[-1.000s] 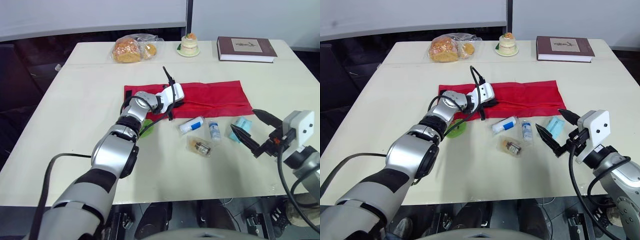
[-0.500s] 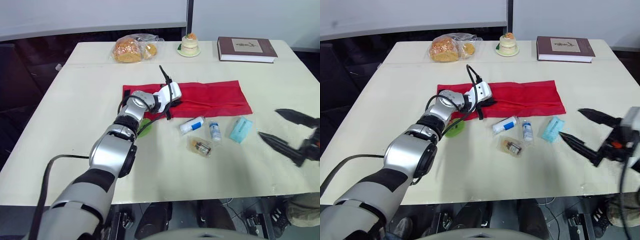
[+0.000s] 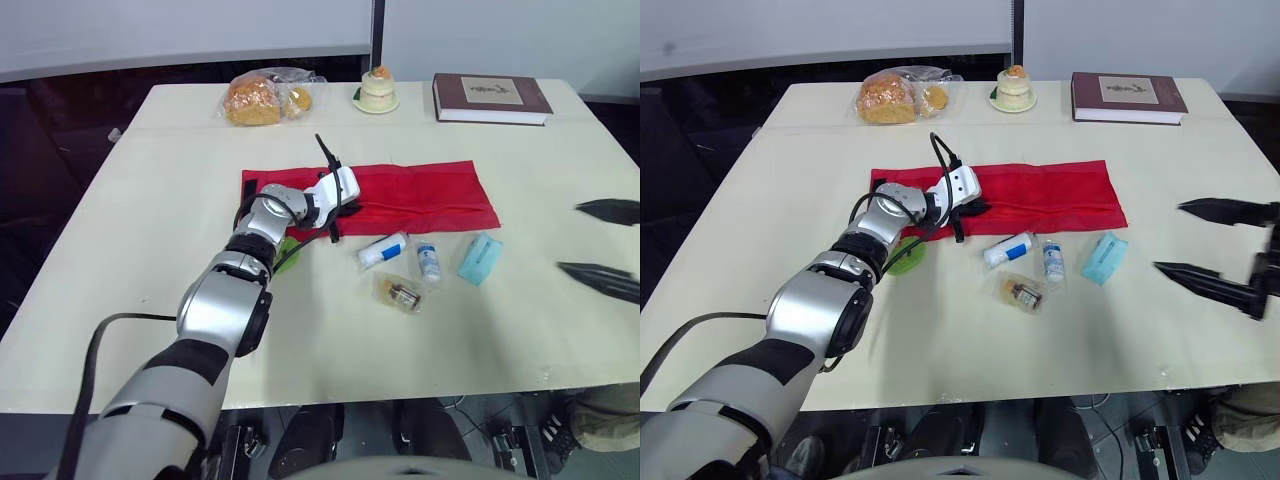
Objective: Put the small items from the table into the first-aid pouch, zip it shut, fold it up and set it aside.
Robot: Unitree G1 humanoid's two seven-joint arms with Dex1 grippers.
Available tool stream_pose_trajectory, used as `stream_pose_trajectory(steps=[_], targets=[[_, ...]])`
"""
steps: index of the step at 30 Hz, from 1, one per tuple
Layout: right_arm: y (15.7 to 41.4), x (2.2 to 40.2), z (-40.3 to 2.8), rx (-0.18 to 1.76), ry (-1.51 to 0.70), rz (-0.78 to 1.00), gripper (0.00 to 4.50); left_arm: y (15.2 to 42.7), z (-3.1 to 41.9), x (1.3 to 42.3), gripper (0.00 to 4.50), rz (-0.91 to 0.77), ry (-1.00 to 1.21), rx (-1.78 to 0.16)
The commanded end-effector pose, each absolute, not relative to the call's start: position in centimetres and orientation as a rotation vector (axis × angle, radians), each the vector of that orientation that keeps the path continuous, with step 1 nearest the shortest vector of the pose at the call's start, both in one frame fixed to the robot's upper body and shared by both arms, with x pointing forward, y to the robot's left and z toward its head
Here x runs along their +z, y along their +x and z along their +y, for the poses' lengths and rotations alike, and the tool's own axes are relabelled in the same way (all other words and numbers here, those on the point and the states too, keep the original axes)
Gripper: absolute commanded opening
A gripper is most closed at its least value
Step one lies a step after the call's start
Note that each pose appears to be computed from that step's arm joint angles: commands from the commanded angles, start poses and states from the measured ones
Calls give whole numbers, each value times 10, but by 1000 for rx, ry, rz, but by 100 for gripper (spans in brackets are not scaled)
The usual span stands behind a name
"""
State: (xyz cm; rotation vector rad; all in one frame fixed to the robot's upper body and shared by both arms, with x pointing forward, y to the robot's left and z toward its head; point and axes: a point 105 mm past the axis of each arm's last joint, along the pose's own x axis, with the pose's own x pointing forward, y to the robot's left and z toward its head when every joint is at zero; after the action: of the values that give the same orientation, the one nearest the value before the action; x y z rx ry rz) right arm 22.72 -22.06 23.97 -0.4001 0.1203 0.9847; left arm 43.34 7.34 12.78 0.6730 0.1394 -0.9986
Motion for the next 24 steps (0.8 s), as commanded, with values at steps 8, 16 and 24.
stream_pose_trajectory(steps=[8,16,24], targets=[[290,205,-153,1164,-660,130,450,433,63,138,11,88,662,-1017],[340,169,-110,1275,-964,177,450,434,60,146,11,68,660,-1022],[365,160,-90,1369,-1162,254,450,432,62,144,11,70,655,-1033]])
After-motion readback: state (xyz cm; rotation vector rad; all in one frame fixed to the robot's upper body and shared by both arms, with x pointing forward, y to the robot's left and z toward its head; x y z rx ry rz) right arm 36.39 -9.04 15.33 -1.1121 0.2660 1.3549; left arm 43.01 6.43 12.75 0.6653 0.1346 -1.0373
